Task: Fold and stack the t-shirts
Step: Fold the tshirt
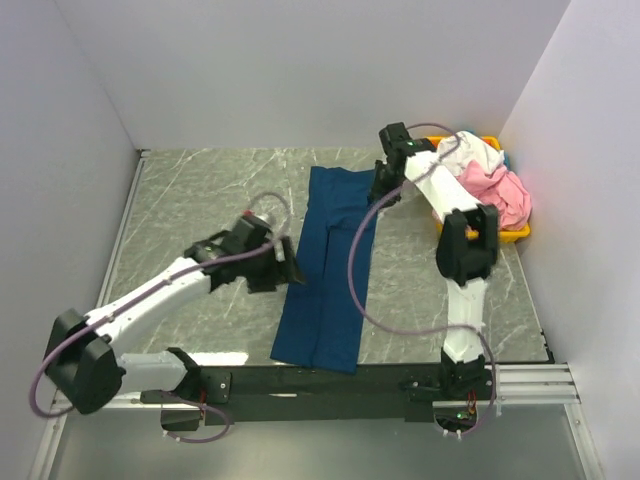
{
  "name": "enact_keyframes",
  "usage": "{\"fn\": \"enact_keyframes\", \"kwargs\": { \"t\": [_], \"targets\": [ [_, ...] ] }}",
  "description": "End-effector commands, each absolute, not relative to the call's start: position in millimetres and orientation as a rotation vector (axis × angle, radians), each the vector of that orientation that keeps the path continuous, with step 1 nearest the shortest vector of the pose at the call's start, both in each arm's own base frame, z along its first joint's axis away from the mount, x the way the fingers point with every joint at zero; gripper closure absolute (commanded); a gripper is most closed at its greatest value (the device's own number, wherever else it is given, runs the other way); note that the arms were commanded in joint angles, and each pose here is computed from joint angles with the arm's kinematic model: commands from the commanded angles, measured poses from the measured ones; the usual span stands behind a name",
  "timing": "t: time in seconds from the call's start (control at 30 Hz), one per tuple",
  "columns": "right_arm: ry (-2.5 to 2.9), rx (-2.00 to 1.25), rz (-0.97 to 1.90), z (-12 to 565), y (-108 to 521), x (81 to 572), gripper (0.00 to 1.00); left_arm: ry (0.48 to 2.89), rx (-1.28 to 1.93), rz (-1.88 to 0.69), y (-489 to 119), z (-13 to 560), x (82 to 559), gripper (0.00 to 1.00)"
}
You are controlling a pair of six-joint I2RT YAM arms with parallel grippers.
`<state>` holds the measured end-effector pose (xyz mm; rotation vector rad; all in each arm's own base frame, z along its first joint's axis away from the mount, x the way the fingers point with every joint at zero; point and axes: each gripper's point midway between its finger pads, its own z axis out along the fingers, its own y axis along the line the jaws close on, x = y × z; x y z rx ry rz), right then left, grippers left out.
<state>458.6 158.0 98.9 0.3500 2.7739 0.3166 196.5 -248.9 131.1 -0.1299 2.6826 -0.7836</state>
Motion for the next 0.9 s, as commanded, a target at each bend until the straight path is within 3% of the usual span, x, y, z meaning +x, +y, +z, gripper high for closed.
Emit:
{"fn": "enact_keyframes", "kwargs": {
  "t": [0.0, 0.17, 0.3, 0.4, 0.87],
  "targets": [
    [2.699, 0.404, 0.323, 152.2, 168.2, 404.6, 0.62, 2.709, -0.048, -0.676, -204.3, 120.8, 202.8, 0.17],
    [2.786, 0.233, 0.408, 129.7, 206.0, 300.0, 0.63, 2.694, -0.091, -0.761, -204.4, 108.7, 195.5, 0.26],
    [2.956, 0.143, 0.430, 83.9, 202.6, 208.9, 0.63, 2.698, -0.179, -0.787, -205.0, 102.4, 174.8, 0.29],
    [2.997, 0.146, 0.549, 70.3, 211.2, 167.9, 0.63, 2.715, -0.164, -0.770, -206.3, 94.2, 154.6, 0.29],
    [3.144, 0.099, 0.636, 38.2, 238.1, 81.5, 0.59, 2.867, -0.038, -0.760, -210.4, 46.1, 121.9, 0.31]
  ]
}}
